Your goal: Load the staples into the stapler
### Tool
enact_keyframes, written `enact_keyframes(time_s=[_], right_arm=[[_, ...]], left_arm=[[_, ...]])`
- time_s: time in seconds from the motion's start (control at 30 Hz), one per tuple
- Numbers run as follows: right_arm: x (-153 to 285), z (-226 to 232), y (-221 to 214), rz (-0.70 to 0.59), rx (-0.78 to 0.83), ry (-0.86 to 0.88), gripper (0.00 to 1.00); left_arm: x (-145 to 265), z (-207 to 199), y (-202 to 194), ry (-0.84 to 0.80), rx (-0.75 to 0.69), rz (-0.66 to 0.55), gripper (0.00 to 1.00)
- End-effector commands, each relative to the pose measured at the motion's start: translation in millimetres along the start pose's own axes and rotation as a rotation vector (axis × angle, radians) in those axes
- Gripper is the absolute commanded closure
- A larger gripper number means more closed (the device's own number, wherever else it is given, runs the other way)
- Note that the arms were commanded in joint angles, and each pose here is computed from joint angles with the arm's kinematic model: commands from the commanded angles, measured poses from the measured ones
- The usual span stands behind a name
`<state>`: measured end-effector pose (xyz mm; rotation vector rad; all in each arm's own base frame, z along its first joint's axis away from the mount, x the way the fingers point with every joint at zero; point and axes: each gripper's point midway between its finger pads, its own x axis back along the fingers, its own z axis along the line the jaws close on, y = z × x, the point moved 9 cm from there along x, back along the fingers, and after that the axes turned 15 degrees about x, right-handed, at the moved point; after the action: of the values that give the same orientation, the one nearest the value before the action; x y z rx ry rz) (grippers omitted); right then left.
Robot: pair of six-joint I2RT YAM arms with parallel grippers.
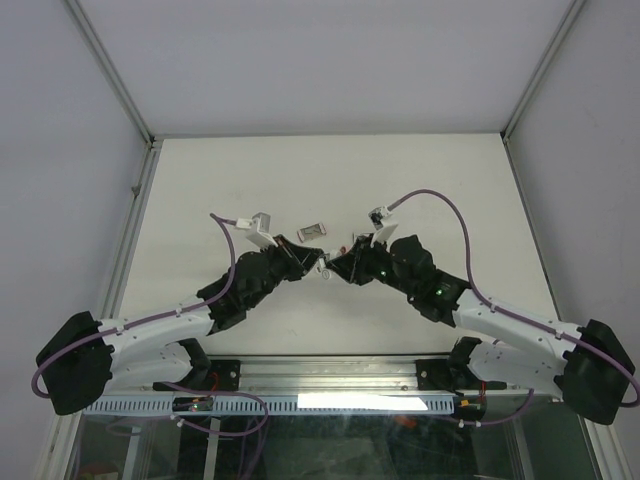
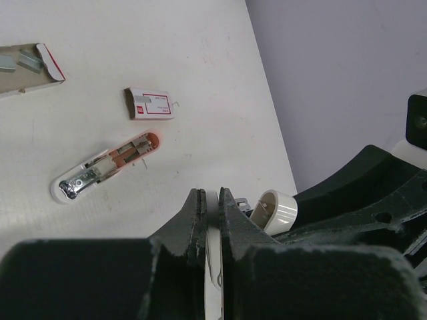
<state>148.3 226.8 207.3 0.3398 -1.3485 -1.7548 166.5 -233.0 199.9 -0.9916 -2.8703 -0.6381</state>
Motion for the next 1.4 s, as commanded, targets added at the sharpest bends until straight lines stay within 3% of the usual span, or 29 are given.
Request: enact_keyframes(time_s=[0.0, 0.93, 1.0, 1.2, 1.27, 1.37], right_arm=[[8.6, -0.4, 28.6, -0.155, 0.05, -0.026, 1.0], [32.0, 8.9, 40.0, -0.196, 0.205, 0.095, 1.0], [32.7, 11.5, 40.5, -0.184, 0.249, 0.133, 1.0], [38.1, 18.1, 41.3, -0.105, 0.426, 0.268, 1.0], [37.7, 19.2, 40.2, -0.068, 0.462, 0.299, 1.0], [34.3, 16.7, 37.6, -0.035, 0.509, 0.301, 1.0]], left_arm=[[6.2, 25.7, 0.3, 0.076, -0.028, 0.009, 1.0], [45.3, 73.0, -15.3, 0.15, 0.016, 0.148, 0.99], [48.4, 71.1, -13.0, 0.141, 0.008, 0.139, 0.88], [55.0, 32.6, 6.2, 0.018, -0.053, 0.093, 0.35], [57.6, 13.9, 14.1, -0.027, -0.057, 0.083, 0.24], [61.2, -17.4, 24.7, -0.099, -0.046, 0.096, 0.17]])
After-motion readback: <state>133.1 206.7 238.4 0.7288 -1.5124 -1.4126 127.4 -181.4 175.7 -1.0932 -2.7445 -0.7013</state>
